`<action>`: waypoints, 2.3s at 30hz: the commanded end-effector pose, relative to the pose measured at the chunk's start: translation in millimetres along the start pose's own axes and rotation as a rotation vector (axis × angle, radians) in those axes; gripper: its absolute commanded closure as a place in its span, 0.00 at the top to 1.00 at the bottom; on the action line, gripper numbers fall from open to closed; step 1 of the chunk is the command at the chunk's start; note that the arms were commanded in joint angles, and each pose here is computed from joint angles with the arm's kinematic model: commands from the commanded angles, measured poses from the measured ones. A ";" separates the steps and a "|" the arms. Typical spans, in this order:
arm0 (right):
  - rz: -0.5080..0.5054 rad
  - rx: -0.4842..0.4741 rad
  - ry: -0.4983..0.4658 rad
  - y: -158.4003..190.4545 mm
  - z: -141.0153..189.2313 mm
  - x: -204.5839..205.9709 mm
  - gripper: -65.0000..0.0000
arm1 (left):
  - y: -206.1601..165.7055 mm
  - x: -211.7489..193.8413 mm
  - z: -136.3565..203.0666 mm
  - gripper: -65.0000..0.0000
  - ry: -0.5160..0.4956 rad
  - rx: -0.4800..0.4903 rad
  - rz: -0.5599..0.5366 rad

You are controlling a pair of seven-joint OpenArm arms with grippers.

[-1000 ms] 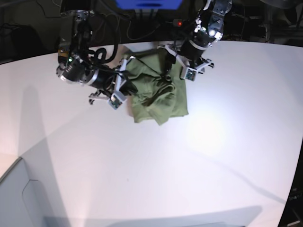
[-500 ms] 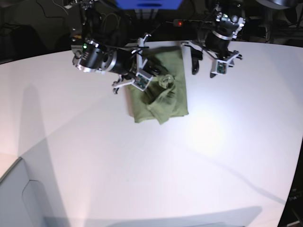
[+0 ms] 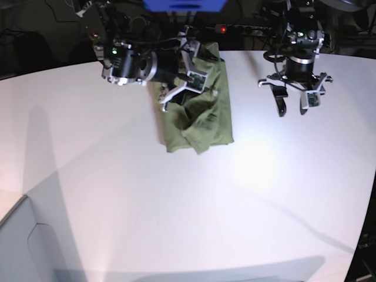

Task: Fold the T-shirt properly
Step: 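Move the left gripper to the bundle's side and grasp its edge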

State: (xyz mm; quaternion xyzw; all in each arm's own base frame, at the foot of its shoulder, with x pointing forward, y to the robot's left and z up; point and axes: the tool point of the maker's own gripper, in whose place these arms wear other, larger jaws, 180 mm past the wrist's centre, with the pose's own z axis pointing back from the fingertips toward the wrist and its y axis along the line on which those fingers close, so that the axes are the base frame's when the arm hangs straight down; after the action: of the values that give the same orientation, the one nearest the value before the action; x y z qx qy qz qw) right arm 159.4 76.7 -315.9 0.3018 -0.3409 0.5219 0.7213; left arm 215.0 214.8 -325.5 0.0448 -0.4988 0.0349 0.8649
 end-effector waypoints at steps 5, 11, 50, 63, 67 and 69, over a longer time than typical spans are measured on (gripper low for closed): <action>-0.040 -0.150 -0.017 -45.7 27.9 -7.3 0.61 | -49.3 25.5 6.0 0.51 -0.084 -0.125 0.019; -0.143 -0.348 0.018 -95.6 70.2 -37.9 0.61 | -118.8 32.2 9.0 0.52 -0.101 -0.312 0.032; -0.212 -0.473 0.051 -121.9 102.1 -61.5 0.61 | -46.2 25.4 -47.2 0.68 -0.077 -0.086 -0.036; -0.226 -0.414 0.065 -100.5 89.1 -66.5 0.62 | -49.7 7.7 -15.8 0.68 -0.034 -0.141 0.098; -0.211 -0.369 0.061 -90.4 78.4 -61.9 0.62 | -72.9 3.5 -14.4 0.68 -0.020 -0.204 0.096; -0.206 -0.356 0.060 -87.3 75.2 -60.4 0.62 | -83.2 4.6 -14.7 0.68 -0.021 -0.232 0.097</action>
State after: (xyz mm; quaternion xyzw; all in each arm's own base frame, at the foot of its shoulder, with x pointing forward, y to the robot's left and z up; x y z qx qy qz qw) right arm 213.4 -44.6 -338.4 0.1799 -0.3532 0.3766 0.8373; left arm 233.5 133.4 -342.9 -0.0776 -0.4913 0.0173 0.8674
